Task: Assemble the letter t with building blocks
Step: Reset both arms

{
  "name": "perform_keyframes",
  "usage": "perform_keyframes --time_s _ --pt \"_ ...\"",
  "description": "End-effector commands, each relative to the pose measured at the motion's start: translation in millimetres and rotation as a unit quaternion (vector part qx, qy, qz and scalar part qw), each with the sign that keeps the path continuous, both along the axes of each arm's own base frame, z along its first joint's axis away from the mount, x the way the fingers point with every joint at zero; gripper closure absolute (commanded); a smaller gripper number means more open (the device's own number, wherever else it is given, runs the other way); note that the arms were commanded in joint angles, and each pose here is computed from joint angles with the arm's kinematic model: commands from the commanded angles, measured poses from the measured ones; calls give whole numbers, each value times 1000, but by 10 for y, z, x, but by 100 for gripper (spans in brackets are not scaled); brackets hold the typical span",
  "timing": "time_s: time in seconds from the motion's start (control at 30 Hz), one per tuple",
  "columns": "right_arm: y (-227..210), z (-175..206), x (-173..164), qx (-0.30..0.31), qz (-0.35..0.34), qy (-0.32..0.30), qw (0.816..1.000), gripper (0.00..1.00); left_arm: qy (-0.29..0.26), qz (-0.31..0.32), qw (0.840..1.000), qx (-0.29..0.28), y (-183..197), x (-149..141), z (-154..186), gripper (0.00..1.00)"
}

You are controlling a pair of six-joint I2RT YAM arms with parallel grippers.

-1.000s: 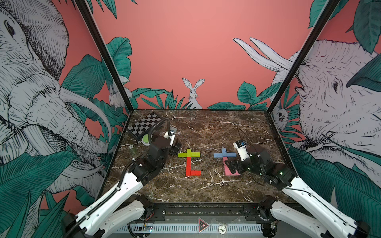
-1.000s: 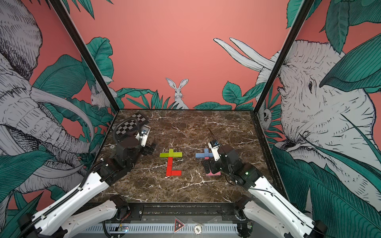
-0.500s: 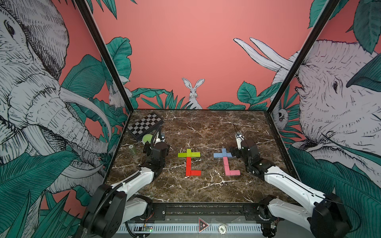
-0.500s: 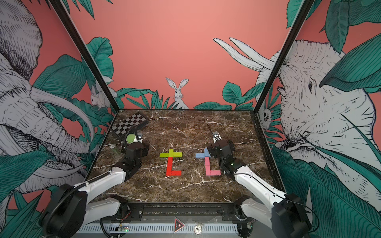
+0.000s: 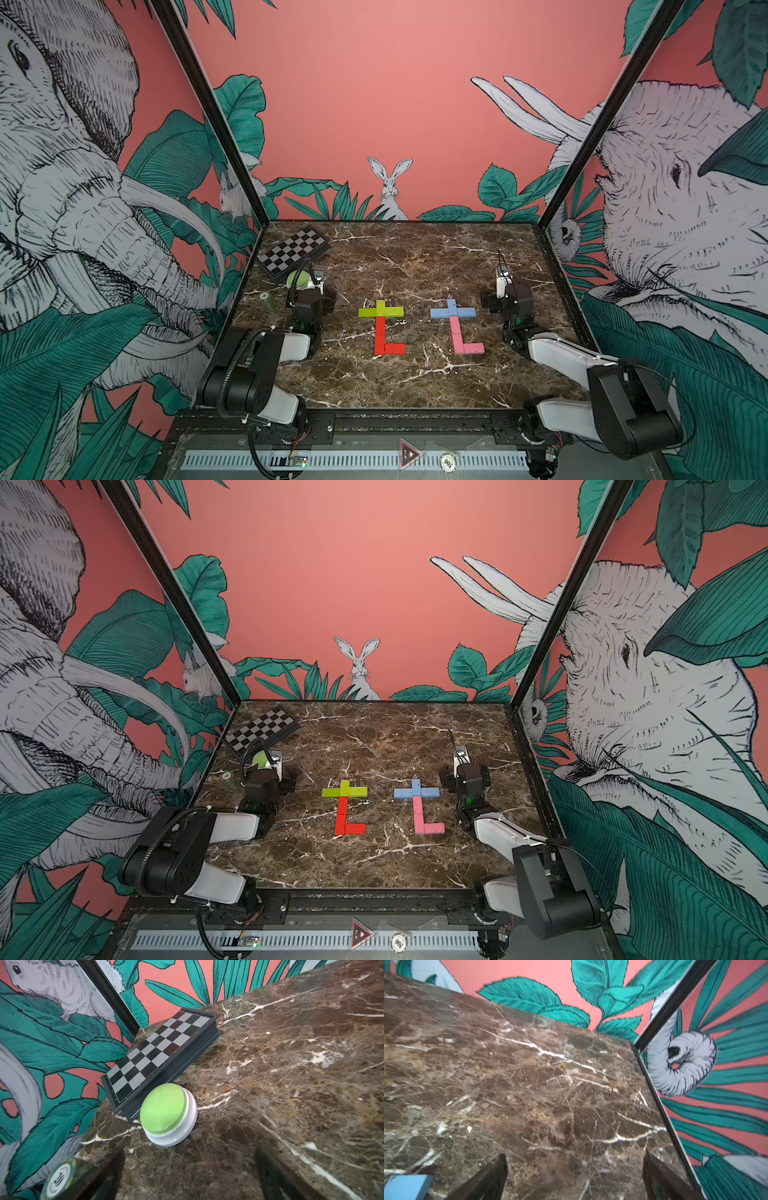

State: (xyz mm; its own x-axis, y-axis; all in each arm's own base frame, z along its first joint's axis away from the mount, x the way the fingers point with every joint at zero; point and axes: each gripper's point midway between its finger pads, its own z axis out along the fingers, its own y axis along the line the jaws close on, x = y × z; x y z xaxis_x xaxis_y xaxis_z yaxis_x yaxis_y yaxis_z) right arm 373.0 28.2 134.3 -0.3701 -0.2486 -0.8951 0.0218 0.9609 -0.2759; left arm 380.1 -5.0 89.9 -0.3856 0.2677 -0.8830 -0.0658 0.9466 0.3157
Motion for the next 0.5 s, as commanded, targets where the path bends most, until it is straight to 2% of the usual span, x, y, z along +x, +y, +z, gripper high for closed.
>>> perform_keyframes --time_s 0.0,0.2,0.4,0.47 --pt "13 221 55 2 20 -47 999 1 -40 -42 997 -54 -70 123 146 1" --pt "-52 -43 -144 21 18 -50 998 1 -18 -52 996 -71 -63 216 69 1" --pt "-156 -127 -11 15 3 -63 998 1 -13 -53 995 -78 -49 229 58 1" --pt "-197 -265 48 23 -3 -47 999 1 -9 -54 995 -78 -51 224 54 1"
